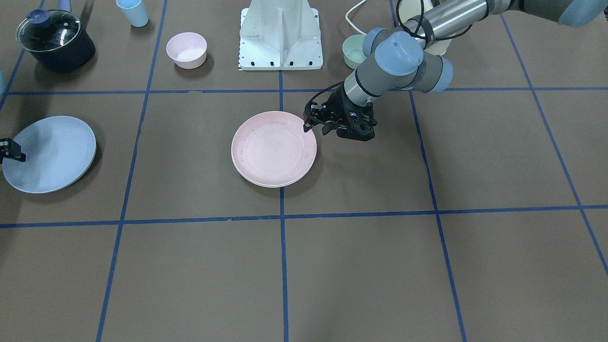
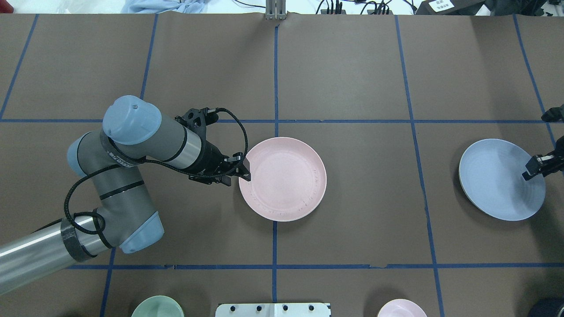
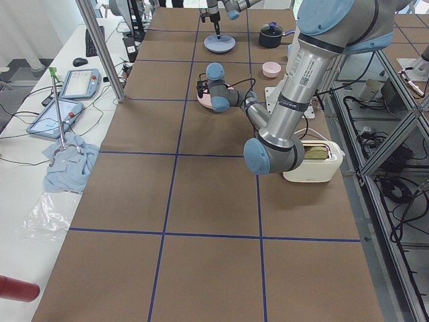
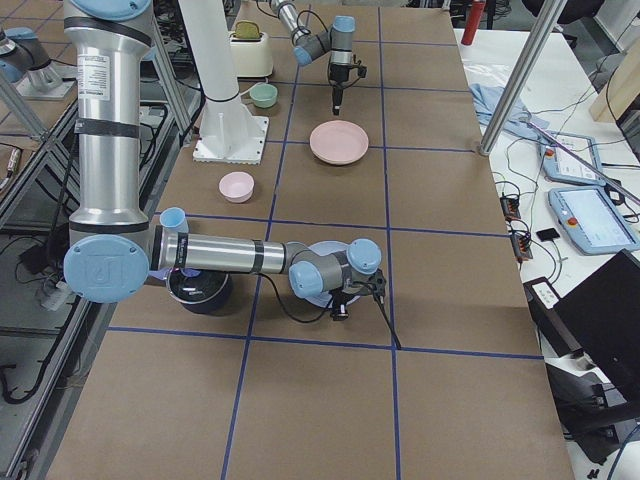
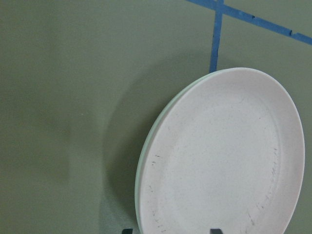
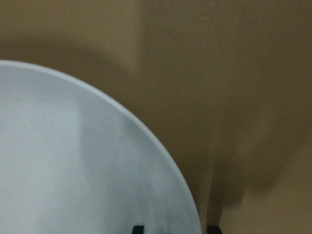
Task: Stack three plates with pink and blue
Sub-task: 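Grasp the light blue plate's rim with the right gripper and lift it, then carry the light blue plate onto the pink plate while the left gripper withdraws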
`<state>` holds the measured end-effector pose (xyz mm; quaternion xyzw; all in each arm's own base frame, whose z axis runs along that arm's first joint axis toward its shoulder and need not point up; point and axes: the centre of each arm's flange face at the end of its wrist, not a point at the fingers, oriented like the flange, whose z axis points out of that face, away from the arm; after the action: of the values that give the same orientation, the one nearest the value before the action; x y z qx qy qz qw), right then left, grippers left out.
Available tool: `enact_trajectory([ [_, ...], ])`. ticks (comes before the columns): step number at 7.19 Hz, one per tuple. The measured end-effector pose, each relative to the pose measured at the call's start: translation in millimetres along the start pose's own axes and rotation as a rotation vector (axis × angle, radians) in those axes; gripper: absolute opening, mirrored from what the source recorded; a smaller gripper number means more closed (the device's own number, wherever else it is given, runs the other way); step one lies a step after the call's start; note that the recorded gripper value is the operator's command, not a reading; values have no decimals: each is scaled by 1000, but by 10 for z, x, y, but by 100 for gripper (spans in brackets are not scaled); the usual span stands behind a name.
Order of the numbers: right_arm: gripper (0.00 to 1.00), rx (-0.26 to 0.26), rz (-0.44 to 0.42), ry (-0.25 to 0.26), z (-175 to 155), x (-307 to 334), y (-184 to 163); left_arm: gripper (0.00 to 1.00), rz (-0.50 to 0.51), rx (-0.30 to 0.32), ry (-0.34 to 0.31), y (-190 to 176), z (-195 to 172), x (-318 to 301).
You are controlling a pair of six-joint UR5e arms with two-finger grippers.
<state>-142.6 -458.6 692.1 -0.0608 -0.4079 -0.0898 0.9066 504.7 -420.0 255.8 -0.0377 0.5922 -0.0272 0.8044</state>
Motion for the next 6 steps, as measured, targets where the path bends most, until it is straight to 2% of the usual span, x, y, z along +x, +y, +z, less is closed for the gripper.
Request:
enact_trajectory([
  [2,0,12,-4,-22,-96,-66,21,61,1,1,1,1,-16,-8],
  [3,0,32,17,-63,-267,-195,14,61,2,3,4,6,-39,0],
  [6,0,122,231,-189,-1028,-1166,-160,59,2,18,25,-72,-370,-68],
])
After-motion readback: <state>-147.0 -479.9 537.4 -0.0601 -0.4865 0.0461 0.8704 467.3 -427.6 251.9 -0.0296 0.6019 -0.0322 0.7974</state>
